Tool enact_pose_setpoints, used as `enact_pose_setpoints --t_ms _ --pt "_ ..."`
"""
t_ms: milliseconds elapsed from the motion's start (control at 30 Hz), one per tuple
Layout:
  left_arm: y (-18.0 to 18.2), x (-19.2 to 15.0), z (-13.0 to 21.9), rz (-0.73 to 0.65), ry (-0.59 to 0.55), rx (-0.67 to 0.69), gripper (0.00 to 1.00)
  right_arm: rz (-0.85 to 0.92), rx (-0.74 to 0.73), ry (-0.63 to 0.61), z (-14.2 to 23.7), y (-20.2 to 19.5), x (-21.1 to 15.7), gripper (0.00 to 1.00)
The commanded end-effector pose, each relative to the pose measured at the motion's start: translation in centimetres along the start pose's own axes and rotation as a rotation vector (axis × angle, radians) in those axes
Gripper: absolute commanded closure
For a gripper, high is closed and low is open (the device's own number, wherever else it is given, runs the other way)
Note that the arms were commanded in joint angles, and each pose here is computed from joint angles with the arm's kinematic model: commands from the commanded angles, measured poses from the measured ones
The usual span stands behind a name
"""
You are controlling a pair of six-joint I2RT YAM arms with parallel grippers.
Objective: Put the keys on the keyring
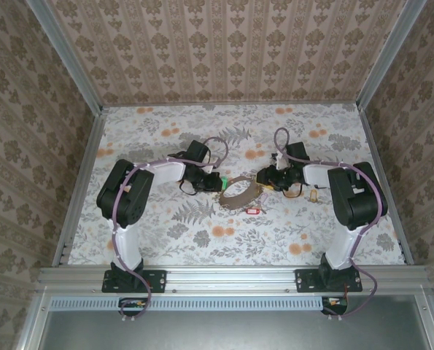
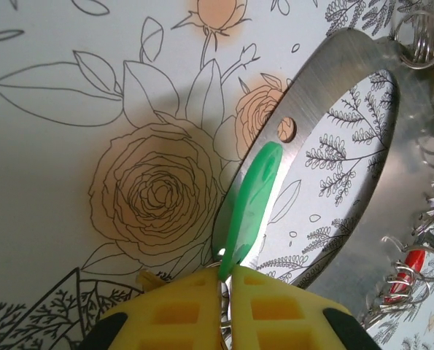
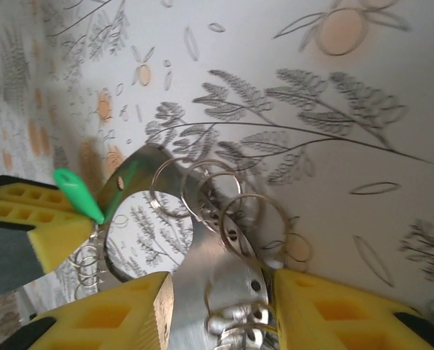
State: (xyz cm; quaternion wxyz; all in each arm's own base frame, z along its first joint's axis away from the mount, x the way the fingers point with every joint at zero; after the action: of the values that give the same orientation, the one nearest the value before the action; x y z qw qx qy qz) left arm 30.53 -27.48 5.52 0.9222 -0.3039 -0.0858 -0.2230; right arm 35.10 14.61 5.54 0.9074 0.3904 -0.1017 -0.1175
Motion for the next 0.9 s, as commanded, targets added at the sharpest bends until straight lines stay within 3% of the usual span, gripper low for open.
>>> enact_pose_setpoints --t_ms 0,133,367,500,600,667,733,867 --pt "1.3 -1.8 -1.3 0.048 0.067 0.043 0.91 0.025 0.129 0.1 -1.5 1.0 -1.9 0.61" --pt "1.4 -1.7 -1.2 0.054 0.064 0.057 0.91 0.032 0.112 0.076 -1.1 0.9 -1.5 0.63" --pt "1.3 -1.1 0.2 0.047 0.011 0.105 0.87 0.042 0.041 0.005 0.5 0.7 -0.7 0.79" --pt "1.0 -0.4 2.9 0.029 -0.083 0.188 0.67 0.103 0.049 -0.048 2.5 2.5 -0.1 0.89" --pt "0.7 0.4 6.2 0.016 -0.204 0.267 0.47 0.171 0.079 -0.091 4.5 4.7 0.3 0.9" --pt "0.4 0.8 8.8 0.006 -0.296 0.315 0.41 0.231 0.105 -0.14 6.1 6.4 0.5 0.93" --pt "-0.1 1.2 11.9 -0.009 -0.406 0.357 0.29 0.322 0.136 -0.225 8.4 8.4 0.6 0.93" --pt "-1.1 1.8 17.0 -0.044 -0.591 0.38 0.14 0.556 0.19 -0.422 13.0 12.2 0.1 0.92"
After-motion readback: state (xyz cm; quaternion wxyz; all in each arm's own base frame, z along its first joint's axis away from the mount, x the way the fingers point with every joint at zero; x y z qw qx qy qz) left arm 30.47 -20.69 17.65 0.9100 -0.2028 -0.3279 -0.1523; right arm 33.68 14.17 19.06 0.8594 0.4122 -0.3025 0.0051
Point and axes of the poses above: each hand's point on the last joint's axis, 136 mm out from that joint toward the fingers, its own z axis back along the fingers, its own y axis along the line the jaws close on, x = y × z, the point moved 4 cm from there along z, back along the fingers, and after that the axes turned 8 degrees about -z, right-handed, at the moved point
